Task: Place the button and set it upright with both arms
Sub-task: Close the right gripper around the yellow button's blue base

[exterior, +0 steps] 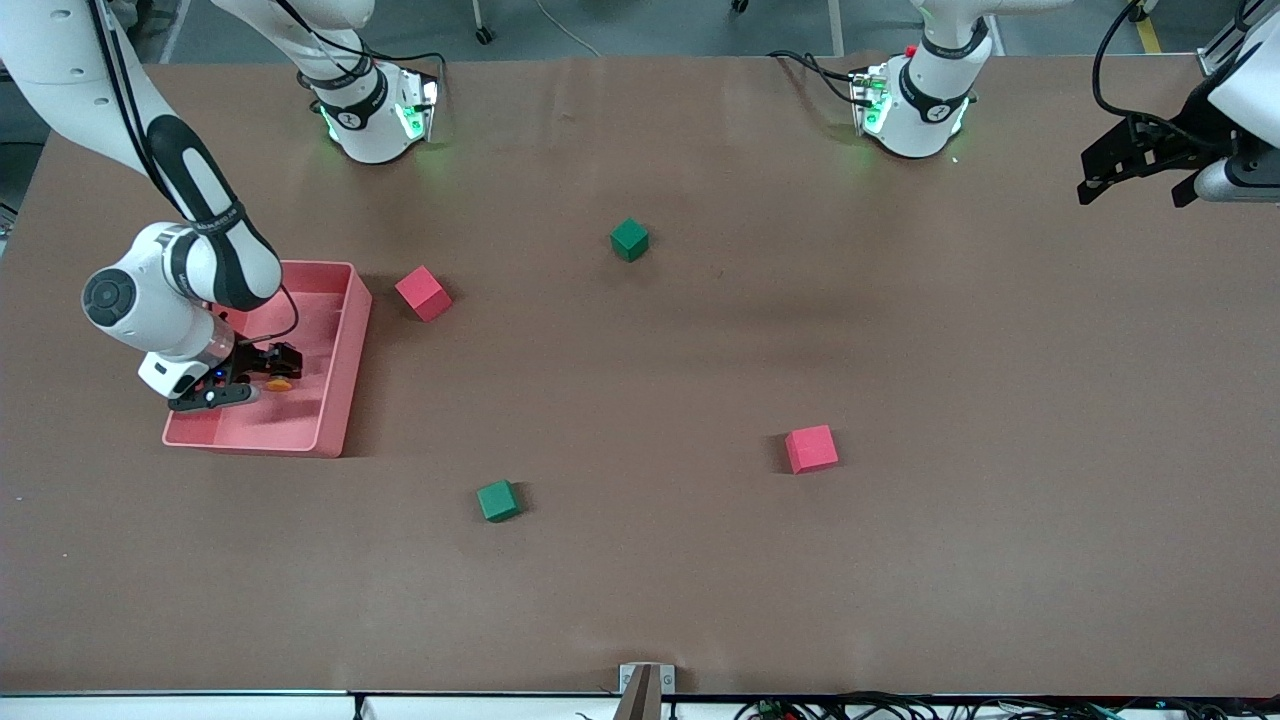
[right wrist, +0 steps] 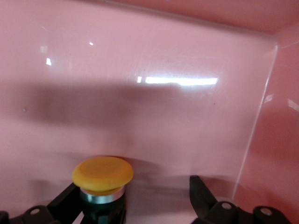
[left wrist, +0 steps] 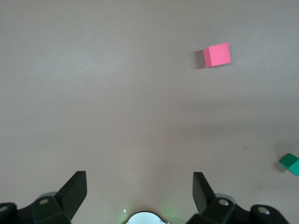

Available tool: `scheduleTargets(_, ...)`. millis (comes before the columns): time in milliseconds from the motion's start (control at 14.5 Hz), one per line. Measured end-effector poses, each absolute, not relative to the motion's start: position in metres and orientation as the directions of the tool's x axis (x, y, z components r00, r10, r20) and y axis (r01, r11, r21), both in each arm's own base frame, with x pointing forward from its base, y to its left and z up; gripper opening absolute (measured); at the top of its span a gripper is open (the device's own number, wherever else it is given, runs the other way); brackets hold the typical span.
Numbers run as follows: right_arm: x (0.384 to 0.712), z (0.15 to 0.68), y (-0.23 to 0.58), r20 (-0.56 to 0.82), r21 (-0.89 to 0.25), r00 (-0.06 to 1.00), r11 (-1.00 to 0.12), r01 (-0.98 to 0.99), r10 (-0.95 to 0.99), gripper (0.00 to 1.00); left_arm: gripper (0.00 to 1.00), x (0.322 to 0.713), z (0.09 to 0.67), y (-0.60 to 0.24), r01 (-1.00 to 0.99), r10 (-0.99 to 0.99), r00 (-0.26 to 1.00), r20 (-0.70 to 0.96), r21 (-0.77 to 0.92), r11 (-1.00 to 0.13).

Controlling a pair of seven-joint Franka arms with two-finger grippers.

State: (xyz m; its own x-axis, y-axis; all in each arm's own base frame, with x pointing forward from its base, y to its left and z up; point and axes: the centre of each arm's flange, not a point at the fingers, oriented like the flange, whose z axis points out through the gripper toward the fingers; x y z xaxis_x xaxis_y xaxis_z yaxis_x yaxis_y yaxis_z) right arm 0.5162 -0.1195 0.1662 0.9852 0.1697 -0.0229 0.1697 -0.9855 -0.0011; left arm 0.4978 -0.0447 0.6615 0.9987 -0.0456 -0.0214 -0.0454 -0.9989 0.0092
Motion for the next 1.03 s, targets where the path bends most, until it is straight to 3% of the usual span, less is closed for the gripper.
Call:
scheduleTargets(138,0.518,0.169,-0.119,-0.017,0.000,0.985,-0.985,0.174,0.174,0.82,1.00,0.498,0.662,-0.045,-0.046,-0.046,0.999,-0.021,0.009,-0.999)
scheduleTargets(413,0.523,0.175,-0.116,-0.020,-0.003,0.983,-0.984,0.181,0.181,0.41,1.00,0.498,0.661,-0.046,-0.045,-0.046,0.999,-0.023,0.009,-0.999)
scheduleTargets(1032,0.567,0.257,-0.089,-0.128,-0.056,0.966,-0.974,0.220,0.225,0.09,1.00,0.504,0.652,-0.046,-0.045,-0.045,0.998,-0.037,0.010,-0.999)
